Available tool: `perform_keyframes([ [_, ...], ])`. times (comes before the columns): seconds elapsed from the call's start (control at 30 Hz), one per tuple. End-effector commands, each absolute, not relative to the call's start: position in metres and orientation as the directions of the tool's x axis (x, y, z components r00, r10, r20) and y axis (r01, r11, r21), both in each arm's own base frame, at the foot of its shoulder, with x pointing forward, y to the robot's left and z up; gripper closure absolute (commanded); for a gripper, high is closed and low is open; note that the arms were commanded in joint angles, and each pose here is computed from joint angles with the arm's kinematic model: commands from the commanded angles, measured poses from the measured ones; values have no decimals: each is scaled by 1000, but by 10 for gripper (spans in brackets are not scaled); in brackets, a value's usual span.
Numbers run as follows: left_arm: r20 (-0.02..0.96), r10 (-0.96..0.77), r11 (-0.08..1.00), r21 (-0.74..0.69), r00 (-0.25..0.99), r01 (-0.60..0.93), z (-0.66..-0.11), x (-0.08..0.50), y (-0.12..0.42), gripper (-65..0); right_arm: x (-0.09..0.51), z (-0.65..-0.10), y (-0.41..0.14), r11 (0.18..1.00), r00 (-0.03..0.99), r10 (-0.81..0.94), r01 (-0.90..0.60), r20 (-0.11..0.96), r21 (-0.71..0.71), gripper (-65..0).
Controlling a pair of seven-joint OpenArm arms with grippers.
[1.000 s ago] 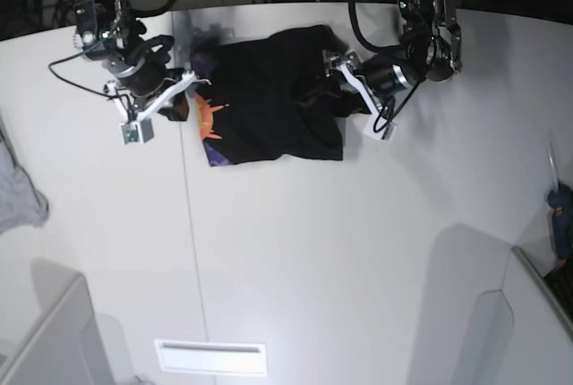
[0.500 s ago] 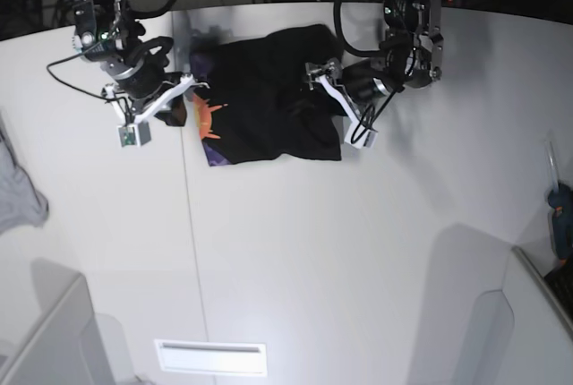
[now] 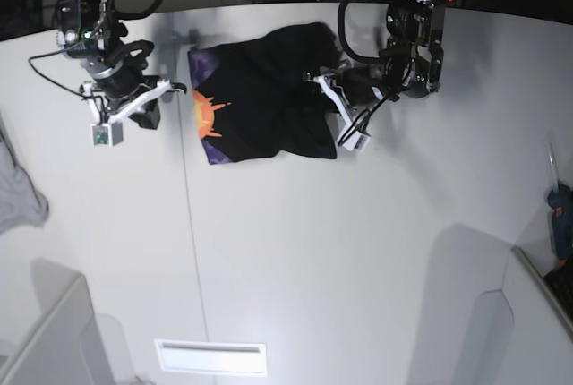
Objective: Fold the T-shirt properly
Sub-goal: 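Grasp the bundle edge with the left gripper and lift it, then flip the lifted bundle over with the left gripper, printed side up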
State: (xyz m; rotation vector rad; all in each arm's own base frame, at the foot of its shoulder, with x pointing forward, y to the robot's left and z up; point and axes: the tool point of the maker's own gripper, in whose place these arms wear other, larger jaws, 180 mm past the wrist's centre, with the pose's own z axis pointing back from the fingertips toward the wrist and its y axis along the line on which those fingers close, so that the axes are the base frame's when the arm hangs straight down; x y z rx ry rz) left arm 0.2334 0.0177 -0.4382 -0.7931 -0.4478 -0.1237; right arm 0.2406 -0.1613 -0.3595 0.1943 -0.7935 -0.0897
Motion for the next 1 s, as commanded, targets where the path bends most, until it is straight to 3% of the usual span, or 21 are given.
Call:
perform_keyframes([
  [0.0, 422, 5, 730, -621, 907, 285, -446, 229, 24, 0, 245, -350, -167, 980, 669, -149, 5, 728, 197, 0],
  [0.2, 459, -146, 733, -544, 876, 408, -442, 239, 30, 0, 235, -355, -176, 980, 681, -165, 35, 713, 194, 0],
  [0.4, 467, -360, 702, -435, 807, 565, -442, 242, 39, 0, 226, -354, -190, 945, 661, -312, 139, 682, 298, 0],
  [0.7, 446, -636, 580, -262, 630, 771, -435, 257, 44, 0, 209, -366, -185, 925, 676, -367, 192, 639, 328, 0],
  [0.97, 362, -839, 419, -44, 405, 907, -438, 273, 48, 0, 189, -386, -175, 897, 696, -429, 254, 576, 362, 0],
])
